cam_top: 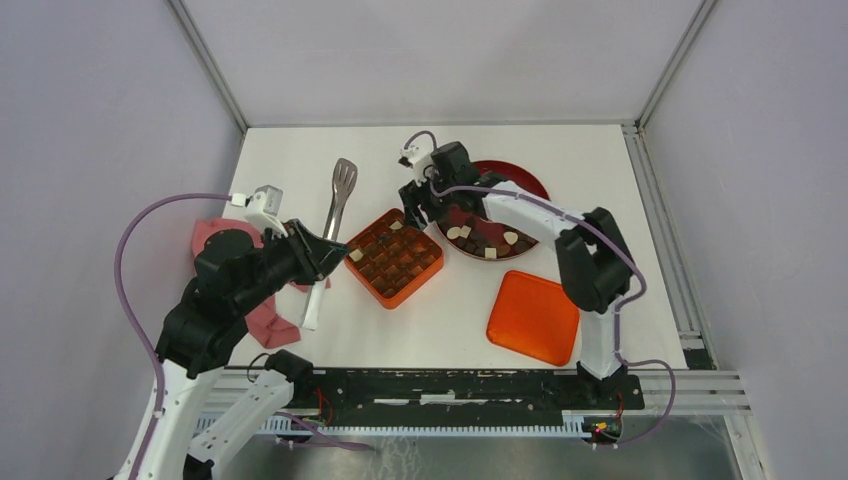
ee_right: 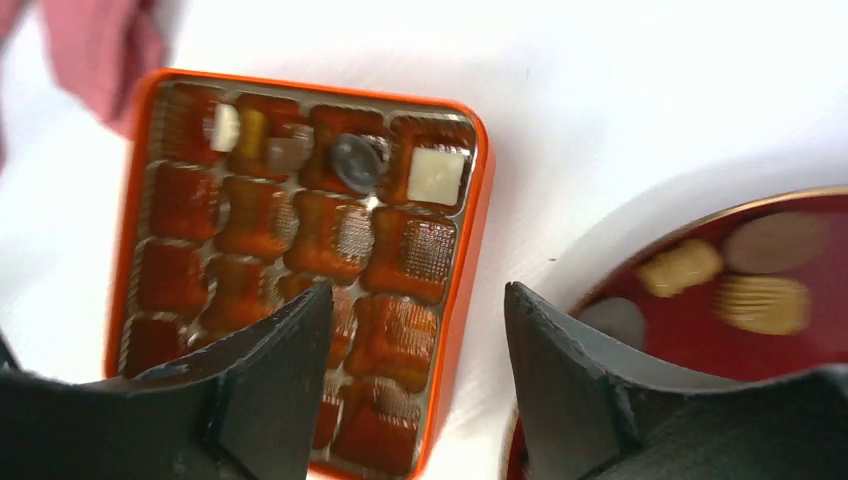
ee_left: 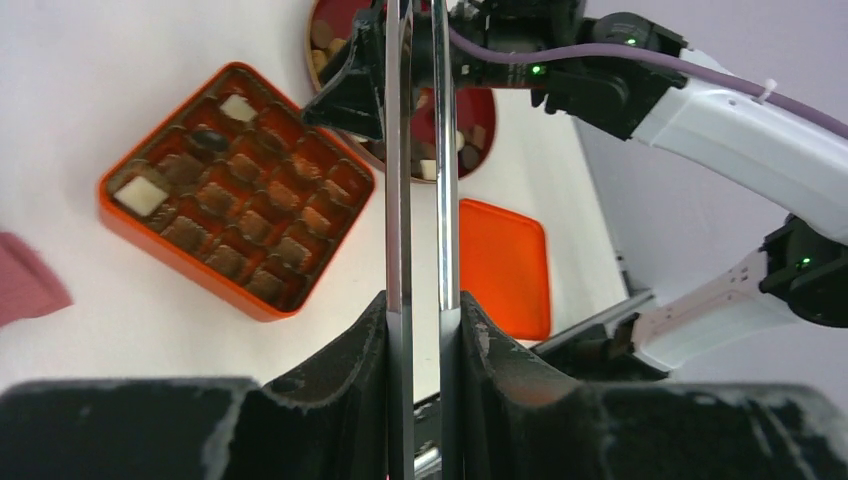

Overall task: Pack the chocolate
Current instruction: Place the packing box at the center of the board, then pick up the fake chocolate from the plate.

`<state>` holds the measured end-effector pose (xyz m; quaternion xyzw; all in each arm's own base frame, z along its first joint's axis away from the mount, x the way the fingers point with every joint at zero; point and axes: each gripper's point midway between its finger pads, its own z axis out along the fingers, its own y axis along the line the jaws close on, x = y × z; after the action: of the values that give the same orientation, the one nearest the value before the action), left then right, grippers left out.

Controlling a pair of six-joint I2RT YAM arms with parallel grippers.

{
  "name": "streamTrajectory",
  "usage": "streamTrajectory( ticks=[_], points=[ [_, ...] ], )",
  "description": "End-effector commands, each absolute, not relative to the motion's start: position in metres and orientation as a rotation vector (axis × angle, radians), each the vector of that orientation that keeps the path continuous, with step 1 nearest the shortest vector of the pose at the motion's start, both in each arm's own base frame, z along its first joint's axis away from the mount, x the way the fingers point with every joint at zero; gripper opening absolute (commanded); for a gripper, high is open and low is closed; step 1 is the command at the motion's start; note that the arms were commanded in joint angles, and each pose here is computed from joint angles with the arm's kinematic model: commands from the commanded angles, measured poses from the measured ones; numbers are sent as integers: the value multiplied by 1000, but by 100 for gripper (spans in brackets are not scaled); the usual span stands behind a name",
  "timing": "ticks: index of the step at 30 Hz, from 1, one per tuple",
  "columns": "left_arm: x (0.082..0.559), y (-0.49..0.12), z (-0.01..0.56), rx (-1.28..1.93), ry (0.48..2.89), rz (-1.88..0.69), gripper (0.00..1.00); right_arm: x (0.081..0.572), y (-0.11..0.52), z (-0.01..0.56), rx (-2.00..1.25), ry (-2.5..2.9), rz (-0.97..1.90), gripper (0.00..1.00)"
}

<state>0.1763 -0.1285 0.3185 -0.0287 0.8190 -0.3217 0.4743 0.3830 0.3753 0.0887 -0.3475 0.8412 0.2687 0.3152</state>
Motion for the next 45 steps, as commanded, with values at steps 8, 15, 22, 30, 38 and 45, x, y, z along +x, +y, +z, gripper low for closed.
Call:
streamTrajectory(
  ticks=[8,15,22,30,38,45],
  points=[
    [183,-166,348,-89,1876,-1091,30,318,282,284,-1228,1473,752,73],
    [220,-181,312,-57,1981,-996,28,309,220,279,-1064,1476,606,94],
    [233,-250,279,125,2068,-794,30,316,172,281,-859,1447,689,94],
    [279,-301,222,369,2272,-521,35,315,166,278,-877,1491,653,95],
    [326,-311,193,503,2451,-267,39,319,168,272,-876,1531,678,95],
    [346,-309,178,379,2505,-256,39,326,159,264,-885,1589,613,95]
  ],
)
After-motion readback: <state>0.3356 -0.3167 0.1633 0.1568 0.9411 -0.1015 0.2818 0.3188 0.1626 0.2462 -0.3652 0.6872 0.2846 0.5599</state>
